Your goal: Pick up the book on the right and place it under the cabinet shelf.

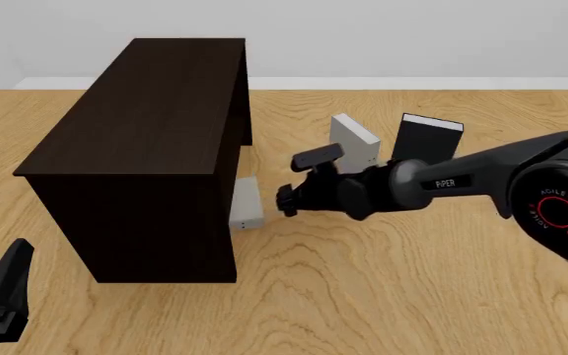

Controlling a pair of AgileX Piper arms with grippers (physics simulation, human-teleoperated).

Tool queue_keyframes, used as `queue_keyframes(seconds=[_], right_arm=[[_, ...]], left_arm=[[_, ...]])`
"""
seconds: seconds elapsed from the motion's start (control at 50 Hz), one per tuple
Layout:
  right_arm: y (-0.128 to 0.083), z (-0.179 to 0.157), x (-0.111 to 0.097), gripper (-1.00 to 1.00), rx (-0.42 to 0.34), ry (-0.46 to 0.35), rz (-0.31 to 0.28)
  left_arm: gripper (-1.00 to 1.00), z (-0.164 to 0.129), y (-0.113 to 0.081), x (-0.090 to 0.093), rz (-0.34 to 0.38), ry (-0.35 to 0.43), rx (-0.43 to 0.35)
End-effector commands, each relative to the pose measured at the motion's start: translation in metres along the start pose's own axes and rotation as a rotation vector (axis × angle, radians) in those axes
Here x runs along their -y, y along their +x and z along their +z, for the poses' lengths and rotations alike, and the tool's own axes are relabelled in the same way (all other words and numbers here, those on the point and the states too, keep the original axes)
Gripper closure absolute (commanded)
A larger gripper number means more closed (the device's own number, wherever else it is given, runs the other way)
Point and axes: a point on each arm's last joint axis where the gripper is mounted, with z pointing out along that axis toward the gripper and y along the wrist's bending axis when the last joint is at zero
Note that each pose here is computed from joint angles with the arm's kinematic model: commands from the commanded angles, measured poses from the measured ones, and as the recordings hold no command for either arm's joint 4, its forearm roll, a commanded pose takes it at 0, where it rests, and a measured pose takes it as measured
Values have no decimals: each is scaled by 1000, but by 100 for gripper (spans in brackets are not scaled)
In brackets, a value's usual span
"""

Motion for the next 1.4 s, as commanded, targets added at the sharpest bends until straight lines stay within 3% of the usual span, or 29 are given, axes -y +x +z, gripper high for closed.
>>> queue_keyframes(seconds=[0.02,0.36,0.7,1.1,1.4], right_arm=[[-1,-31,-11,-100,69,-28,4],[-15,-92,0,-100,160,-3,-85],[-15,-144,-4,-100,253,-11,-151],[5,-186,-22,-100,366,-70,-205],[39,-213,-27,-100,429,-103,-270]], left_arm=[[-100,0,0,0,0,0,-2],[-100,0,0,0,0,0,-2],[-100,0,0,0,0,0,-2],[-100,0,0,0,0,0,-1],[-100,0,0,0,0,-1,3]])
